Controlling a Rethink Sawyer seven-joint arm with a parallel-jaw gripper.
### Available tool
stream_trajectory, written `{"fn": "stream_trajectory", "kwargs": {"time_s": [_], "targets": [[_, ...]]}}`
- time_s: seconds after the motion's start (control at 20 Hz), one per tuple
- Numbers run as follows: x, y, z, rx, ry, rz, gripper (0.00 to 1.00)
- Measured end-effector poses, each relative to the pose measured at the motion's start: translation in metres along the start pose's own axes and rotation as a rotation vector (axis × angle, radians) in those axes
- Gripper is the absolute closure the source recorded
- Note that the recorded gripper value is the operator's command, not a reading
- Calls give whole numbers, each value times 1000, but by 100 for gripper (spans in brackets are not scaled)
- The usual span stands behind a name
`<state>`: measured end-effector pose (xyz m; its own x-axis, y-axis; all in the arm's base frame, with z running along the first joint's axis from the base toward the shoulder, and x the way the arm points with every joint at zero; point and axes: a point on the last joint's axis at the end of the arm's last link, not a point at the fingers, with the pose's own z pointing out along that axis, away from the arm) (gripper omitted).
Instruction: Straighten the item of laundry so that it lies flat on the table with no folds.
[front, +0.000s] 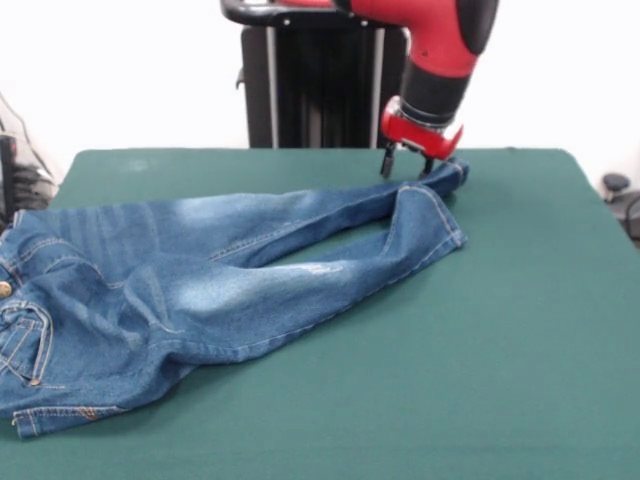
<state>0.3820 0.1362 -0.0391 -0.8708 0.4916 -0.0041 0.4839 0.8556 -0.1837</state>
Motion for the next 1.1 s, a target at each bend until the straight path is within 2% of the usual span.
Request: {"fn": "stream_trajectory", "kwargs": {"time_s": [0.3,0.7,1.1], "targets": [[2,2,-1,15,-21,-20,0],[2,4,-1,26,-21,-15,0],[-3,6,-1,45,19,6,0]]}}
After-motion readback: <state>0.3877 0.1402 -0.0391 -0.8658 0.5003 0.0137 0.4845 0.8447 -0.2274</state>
